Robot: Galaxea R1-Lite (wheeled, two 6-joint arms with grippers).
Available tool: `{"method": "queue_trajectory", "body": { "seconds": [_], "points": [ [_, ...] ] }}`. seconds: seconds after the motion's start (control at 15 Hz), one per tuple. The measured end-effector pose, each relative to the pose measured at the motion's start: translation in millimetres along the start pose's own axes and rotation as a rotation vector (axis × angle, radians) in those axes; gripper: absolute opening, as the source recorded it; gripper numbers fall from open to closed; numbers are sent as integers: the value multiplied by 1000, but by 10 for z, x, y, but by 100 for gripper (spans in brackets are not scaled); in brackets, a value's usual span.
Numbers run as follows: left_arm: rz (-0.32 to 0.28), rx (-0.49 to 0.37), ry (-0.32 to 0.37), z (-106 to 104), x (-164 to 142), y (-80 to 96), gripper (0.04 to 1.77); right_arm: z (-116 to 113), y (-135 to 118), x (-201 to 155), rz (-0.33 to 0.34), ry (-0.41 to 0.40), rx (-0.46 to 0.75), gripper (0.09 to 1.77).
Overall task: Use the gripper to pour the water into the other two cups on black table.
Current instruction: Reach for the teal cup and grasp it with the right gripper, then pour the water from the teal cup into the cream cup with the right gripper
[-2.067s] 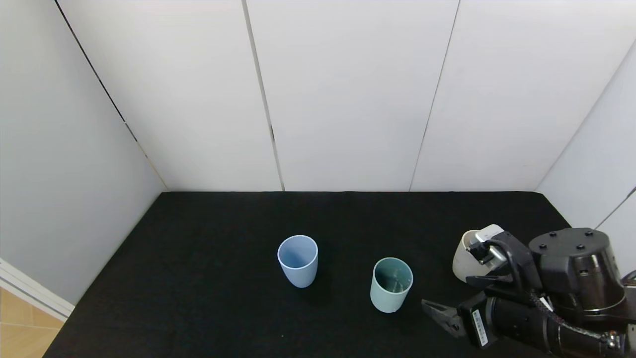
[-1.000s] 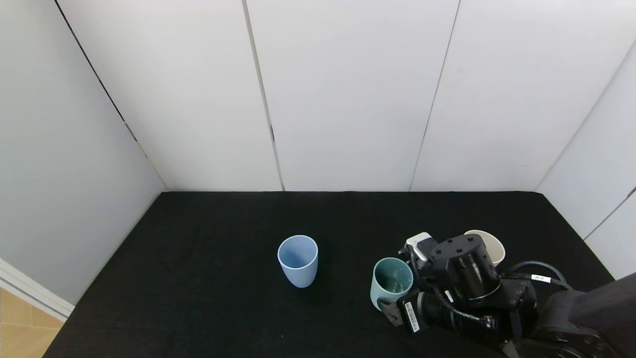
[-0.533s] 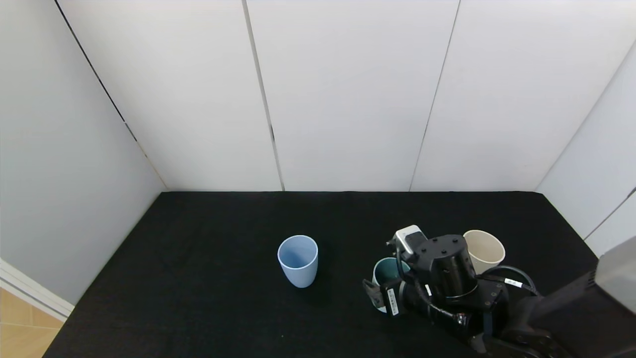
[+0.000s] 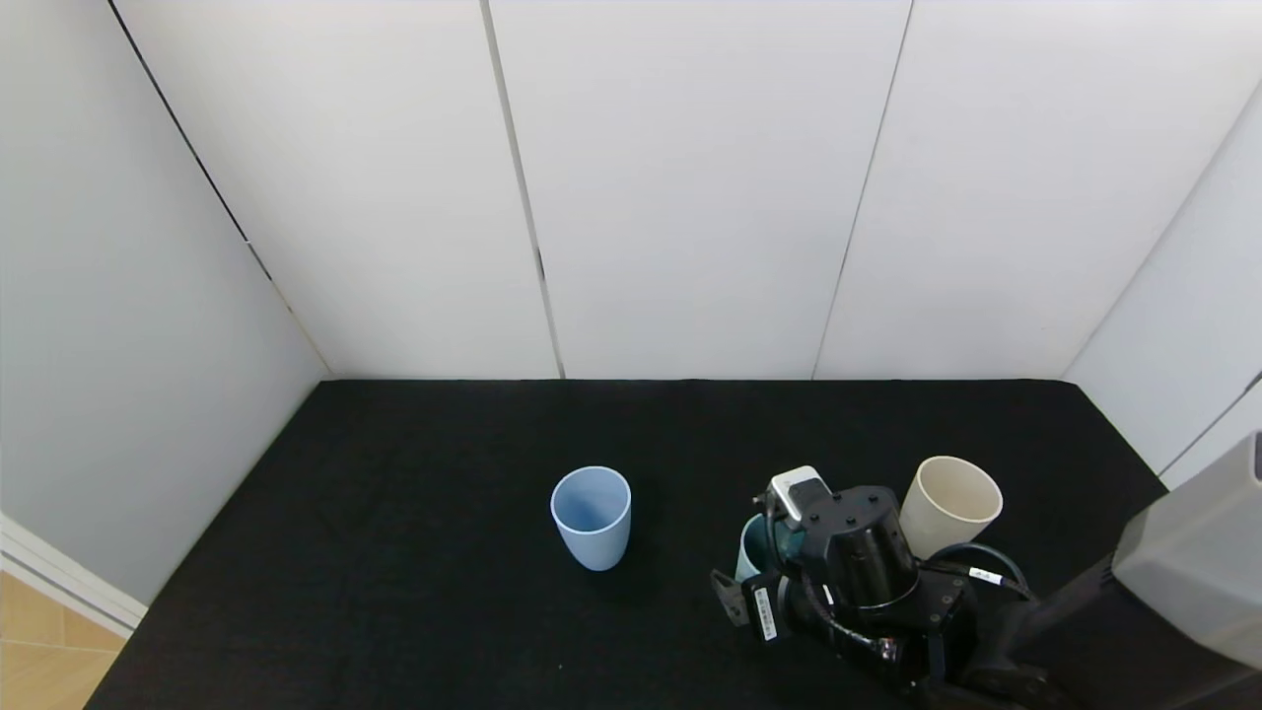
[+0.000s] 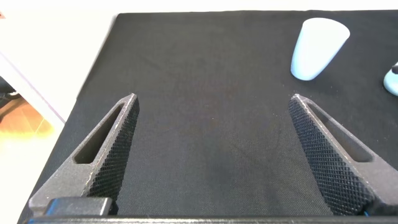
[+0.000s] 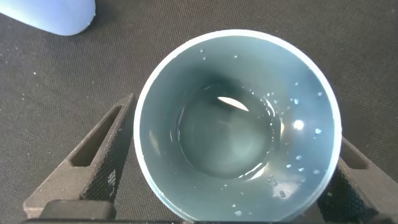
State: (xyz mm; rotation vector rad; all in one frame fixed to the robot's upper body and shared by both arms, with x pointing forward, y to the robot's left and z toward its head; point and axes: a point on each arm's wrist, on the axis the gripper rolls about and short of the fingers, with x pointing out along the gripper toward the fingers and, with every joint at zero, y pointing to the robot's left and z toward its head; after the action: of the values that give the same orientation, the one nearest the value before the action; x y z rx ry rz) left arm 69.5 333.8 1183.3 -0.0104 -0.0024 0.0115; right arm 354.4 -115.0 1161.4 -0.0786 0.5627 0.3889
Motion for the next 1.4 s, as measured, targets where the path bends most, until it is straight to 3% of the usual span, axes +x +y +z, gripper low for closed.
{"method": "queue_trajectory", "body": {
  "seconds": [0.2,0.33,0.4,0.87,1.2,1.4],
  "points": [
    [0,0,0,0,0,0,172,-1,-9,2,-11,-4,1,171],
    [0,0,0,0,0,0,172,2,-24,4,-39,-10,3,133],
    [0,0,0,0,0,0,172,9,-26,8,-48,-13,4,126],
    [0,0,0,0,0,0,172,77,-51,-45,-52,-34,15,123],
    [0,0,0,0,0,0,172,304,-130,-332,-54,-78,36,123],
    [-1,0,0,0,0,0,172,552,-316,-614,-87,-137,69,123]
  ]
}}
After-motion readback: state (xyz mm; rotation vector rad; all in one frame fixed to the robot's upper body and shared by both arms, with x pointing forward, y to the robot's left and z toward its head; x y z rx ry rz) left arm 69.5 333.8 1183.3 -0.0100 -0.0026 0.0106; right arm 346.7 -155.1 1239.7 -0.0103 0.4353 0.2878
